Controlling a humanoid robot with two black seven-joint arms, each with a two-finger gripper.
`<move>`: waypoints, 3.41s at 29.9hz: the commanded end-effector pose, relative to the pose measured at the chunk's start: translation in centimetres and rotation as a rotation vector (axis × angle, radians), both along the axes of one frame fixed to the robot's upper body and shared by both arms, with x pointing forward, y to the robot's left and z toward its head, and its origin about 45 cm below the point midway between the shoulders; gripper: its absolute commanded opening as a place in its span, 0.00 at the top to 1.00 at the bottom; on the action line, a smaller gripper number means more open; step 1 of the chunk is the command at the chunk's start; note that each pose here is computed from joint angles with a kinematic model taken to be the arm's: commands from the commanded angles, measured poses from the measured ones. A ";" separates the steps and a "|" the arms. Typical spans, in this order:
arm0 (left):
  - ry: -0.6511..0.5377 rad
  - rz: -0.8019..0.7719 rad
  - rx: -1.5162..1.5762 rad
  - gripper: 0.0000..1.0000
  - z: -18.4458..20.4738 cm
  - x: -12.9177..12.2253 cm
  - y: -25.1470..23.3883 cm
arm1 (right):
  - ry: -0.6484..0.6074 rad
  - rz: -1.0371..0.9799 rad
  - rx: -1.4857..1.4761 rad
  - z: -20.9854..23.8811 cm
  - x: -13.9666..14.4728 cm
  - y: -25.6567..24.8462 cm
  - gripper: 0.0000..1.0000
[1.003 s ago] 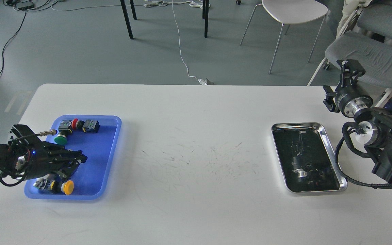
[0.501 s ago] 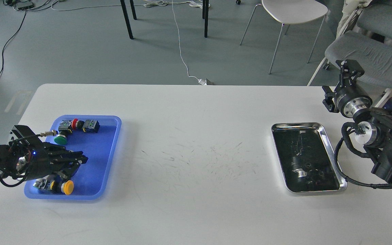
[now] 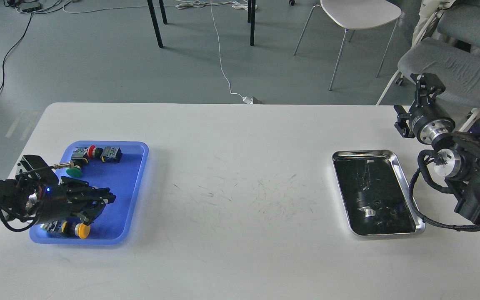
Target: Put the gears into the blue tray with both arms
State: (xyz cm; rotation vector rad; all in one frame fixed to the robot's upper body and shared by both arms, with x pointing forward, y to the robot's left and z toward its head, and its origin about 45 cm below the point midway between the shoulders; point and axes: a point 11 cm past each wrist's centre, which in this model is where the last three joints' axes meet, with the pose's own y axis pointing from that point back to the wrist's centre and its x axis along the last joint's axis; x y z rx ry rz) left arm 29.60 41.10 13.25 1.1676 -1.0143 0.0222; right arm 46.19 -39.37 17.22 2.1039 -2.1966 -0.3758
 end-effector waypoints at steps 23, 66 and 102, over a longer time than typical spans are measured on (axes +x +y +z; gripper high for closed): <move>0.012 0.049 -0.034 0.62 -0.3 -0.6 0.3 | 0.001 0.006 0.004 -0.1 0.0 0.4 0.05; -0.177 0.925 -0.931 0.15 7.0 8.2 2.4 | 0.153 0.568 -0.411 6.1 -1.6 -0.2 0.05; 0.062 1.070 -1.570 0.02 9.7 15.8 -4.9 | 0.183 0.820 -0.588 8.5 -5.1 -0.2 0.06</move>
